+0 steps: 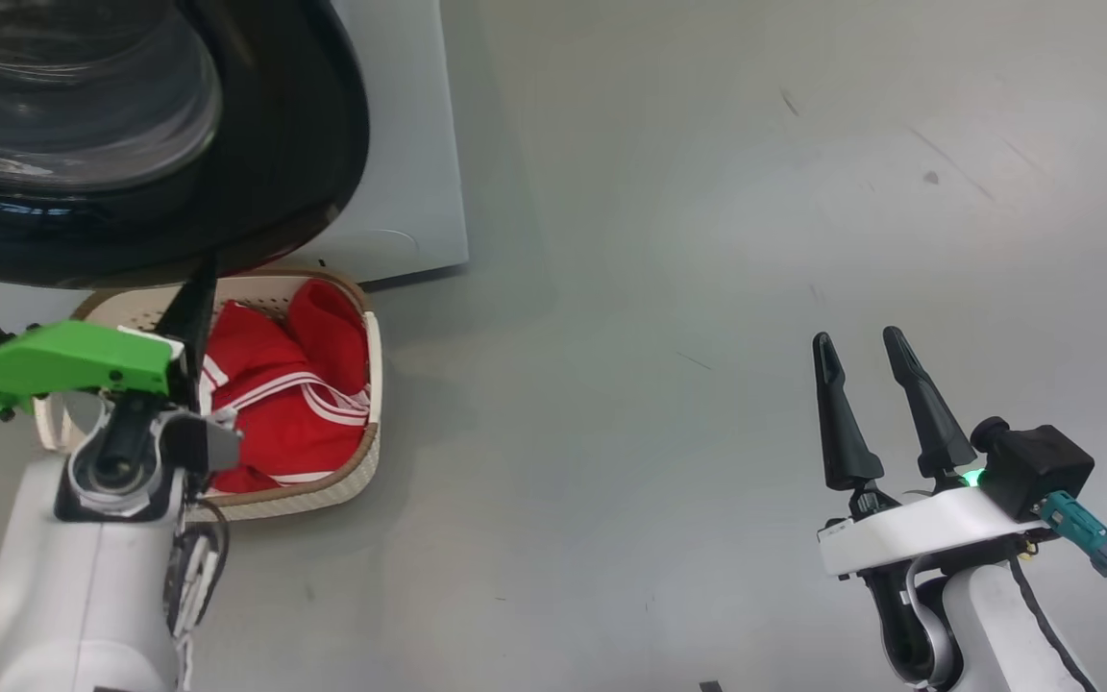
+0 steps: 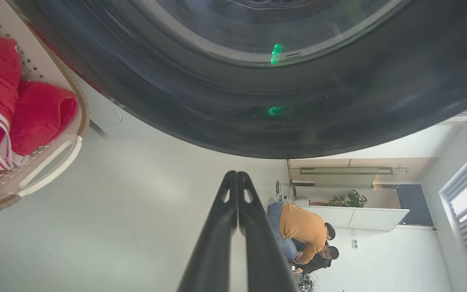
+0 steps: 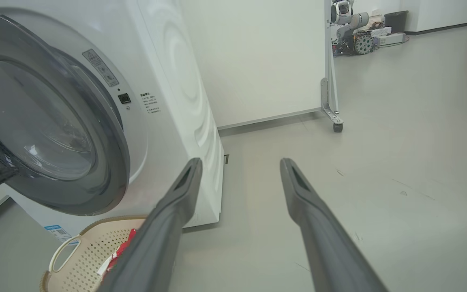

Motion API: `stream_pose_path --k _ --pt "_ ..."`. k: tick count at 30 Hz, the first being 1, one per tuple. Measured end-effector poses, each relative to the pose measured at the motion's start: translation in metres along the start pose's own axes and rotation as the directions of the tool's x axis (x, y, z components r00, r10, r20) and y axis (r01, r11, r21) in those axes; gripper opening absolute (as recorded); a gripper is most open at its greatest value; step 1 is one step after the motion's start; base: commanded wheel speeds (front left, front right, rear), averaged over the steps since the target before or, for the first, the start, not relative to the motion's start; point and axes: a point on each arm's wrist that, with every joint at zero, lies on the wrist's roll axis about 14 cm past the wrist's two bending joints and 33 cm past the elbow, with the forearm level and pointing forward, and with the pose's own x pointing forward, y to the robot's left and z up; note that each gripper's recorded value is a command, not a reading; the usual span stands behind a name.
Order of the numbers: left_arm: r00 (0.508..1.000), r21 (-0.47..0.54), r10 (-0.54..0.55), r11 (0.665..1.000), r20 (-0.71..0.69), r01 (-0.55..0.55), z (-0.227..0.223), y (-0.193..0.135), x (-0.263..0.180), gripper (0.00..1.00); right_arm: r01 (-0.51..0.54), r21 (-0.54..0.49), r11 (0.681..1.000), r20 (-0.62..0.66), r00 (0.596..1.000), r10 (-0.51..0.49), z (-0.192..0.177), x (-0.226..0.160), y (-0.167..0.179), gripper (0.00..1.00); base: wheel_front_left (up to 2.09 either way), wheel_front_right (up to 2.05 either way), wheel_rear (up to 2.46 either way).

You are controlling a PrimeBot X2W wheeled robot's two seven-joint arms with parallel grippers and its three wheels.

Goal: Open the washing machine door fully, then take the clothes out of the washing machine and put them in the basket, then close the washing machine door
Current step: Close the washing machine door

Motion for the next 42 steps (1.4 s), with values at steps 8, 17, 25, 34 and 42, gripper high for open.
stream_pose_path --k 8,17,25,34,42 --pt "0.997 0.203 0.001 0.979 0.071 -0.016 0.015 0.009 -0.062 0.0 -0.075 -0.008 0.997 0.03 0.997 0.075 0.011 0.004 0.018 1.0 0.0 0.0 0.0" --pt "0.978 0.543 0.006 0.831 0.209 -0.122 0.046 0.015 -0.134 0.0 -0.168 -0.004 0.986 0.018 0.986 0.168 0.007 -0.006 0.048 1.0 0.0 0.0 0.0" --pt "0.941 0.706 -0.096 0.686 0.324 -0.173 0.063 0.004 -0.186 0.0 -0.258 -0.003 0.966 0.019 0.966 0.258 0.007 -0.01 0.079 1.0 0.0 0.0 0.0" --pt "0.922 0.856 -0.185 0.468 0.34 -0.221 0.055 0.005 -0.222 0.0 -0.328 -0.006 0.945 0.023 0.944 0.328 0.008 -0.013 0.103 1.0 0.0 0.0 0.0" --pt "0.911 0.89 -0.19 0.355 0.367 -0.285 0.055 0.01 -0.235 0.08 -0.346 -0.006 0.938 0.022 0.938 0.346 0.008 -0.014 0.109 1.0 0.0 0.0 0.0"
